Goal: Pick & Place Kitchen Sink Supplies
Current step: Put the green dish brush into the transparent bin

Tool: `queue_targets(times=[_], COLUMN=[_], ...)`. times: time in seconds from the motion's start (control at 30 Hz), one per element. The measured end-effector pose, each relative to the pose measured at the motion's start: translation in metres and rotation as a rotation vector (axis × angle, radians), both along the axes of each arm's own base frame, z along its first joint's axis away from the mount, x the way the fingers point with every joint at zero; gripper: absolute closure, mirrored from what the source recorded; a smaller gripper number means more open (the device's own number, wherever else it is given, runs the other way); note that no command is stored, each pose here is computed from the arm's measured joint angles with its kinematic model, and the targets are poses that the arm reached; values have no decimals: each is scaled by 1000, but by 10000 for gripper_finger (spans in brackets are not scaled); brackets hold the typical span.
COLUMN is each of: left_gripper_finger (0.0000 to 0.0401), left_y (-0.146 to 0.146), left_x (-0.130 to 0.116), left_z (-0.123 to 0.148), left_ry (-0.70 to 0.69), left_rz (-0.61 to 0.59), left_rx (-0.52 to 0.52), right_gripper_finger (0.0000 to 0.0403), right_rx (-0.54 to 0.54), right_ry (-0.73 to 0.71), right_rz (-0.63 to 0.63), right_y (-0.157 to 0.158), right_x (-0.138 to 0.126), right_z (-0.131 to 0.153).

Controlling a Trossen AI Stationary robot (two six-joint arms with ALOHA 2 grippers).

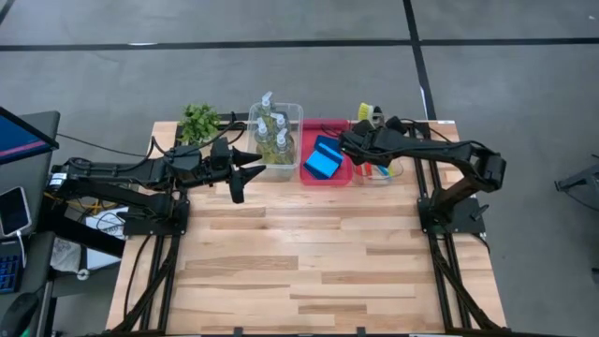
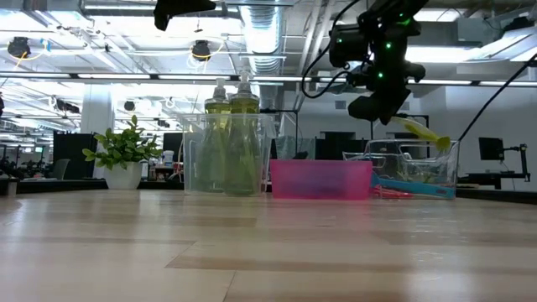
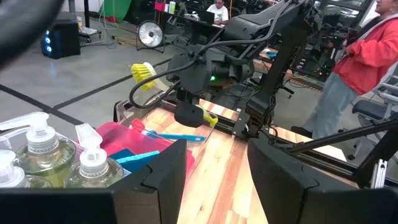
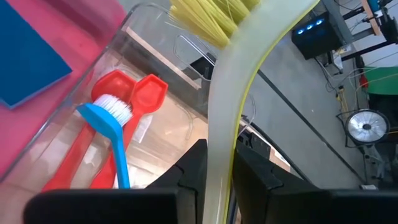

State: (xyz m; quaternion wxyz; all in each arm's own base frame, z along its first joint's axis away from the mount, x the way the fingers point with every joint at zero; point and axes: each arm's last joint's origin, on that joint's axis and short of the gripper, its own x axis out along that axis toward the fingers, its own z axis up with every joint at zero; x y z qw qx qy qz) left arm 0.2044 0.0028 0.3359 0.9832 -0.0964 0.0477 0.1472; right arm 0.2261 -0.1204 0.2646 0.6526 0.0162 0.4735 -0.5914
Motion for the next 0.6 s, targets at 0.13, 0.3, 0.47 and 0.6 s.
queue_targets(times=[0.13, 0.3, 0.47, 0.6], left_gripper_finger=[229, 229, 229, 229], left_y=[0, 0, 0, 0], left_x=[0, 0, 0, 0], left_z=[0, 0, 0, 0], left_ry=[0, 0, 0, 0], left_rz=[0, 0, 0, 0], left_rx=[0, 0, 0, 0], right_gripper_finger=[344, 343, 343, 343], right_rx=[10, 11, 13, 13], right_ry=[-4, -6, -7, -7], right_rz=[3, 3, 4, 4], right_y=[0, 0, 0, 0], right_x=[0, 0, 0, 0], right_z=[0, 0, 0, 0])
